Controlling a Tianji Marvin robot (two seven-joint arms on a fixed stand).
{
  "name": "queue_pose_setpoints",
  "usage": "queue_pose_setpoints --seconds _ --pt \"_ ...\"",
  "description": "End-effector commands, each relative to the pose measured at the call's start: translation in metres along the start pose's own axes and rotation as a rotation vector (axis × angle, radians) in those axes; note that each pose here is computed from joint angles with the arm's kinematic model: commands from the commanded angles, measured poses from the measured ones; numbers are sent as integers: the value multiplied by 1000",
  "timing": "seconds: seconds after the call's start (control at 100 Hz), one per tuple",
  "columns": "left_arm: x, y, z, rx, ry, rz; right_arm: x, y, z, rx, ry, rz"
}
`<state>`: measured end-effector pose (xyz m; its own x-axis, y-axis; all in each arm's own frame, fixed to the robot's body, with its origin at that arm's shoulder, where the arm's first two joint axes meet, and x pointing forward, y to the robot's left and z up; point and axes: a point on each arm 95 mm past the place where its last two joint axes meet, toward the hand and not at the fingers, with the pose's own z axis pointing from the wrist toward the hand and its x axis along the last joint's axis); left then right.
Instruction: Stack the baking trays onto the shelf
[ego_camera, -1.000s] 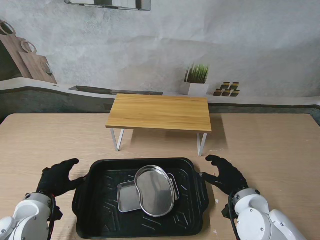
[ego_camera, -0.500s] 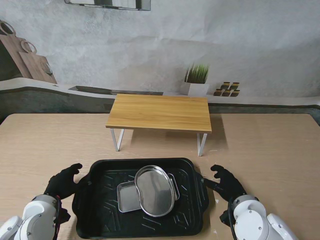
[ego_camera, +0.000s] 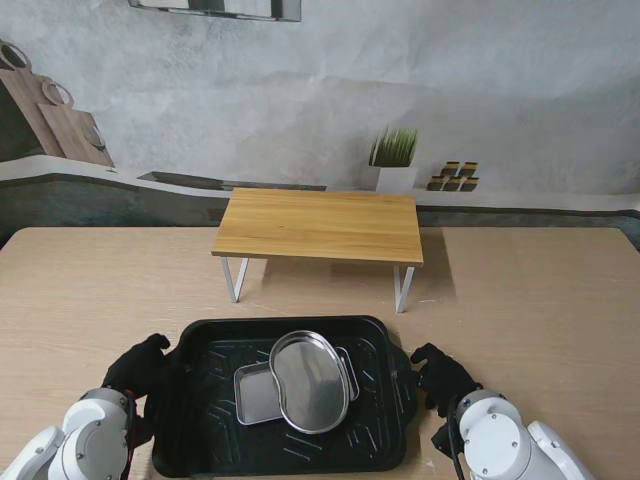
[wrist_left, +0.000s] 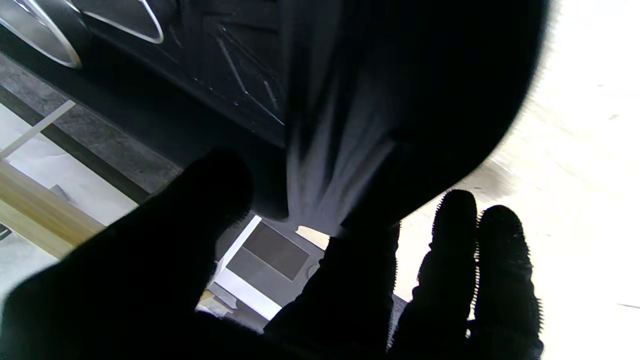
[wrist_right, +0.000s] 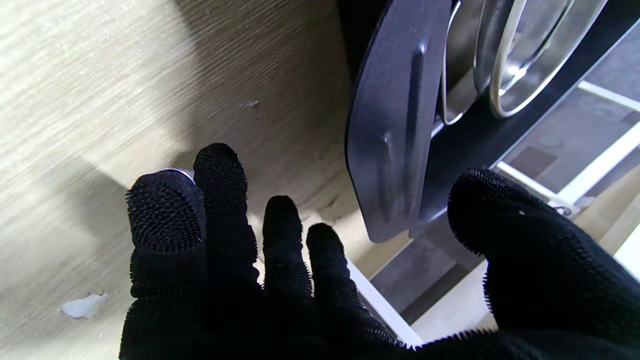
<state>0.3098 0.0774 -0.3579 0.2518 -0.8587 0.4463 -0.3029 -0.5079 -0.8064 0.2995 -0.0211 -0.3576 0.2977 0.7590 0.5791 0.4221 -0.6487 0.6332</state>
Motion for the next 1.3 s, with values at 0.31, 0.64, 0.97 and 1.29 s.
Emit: queue_pose_setpoints --seconds 0.31,0.64,0.97,1.29 --pt "3 13 -4 -39 -25 -26 4 -15 8 46 -2 -14" --pt "12 17 -3 -33 -11 -41 16 -18 16 50 23 -28" --pt "21 5 -10 -29 51 -85 33 -3 7 93 45 99" --pt "28 -6 -9 -33 74 -82 39 10 3 116 23 126"
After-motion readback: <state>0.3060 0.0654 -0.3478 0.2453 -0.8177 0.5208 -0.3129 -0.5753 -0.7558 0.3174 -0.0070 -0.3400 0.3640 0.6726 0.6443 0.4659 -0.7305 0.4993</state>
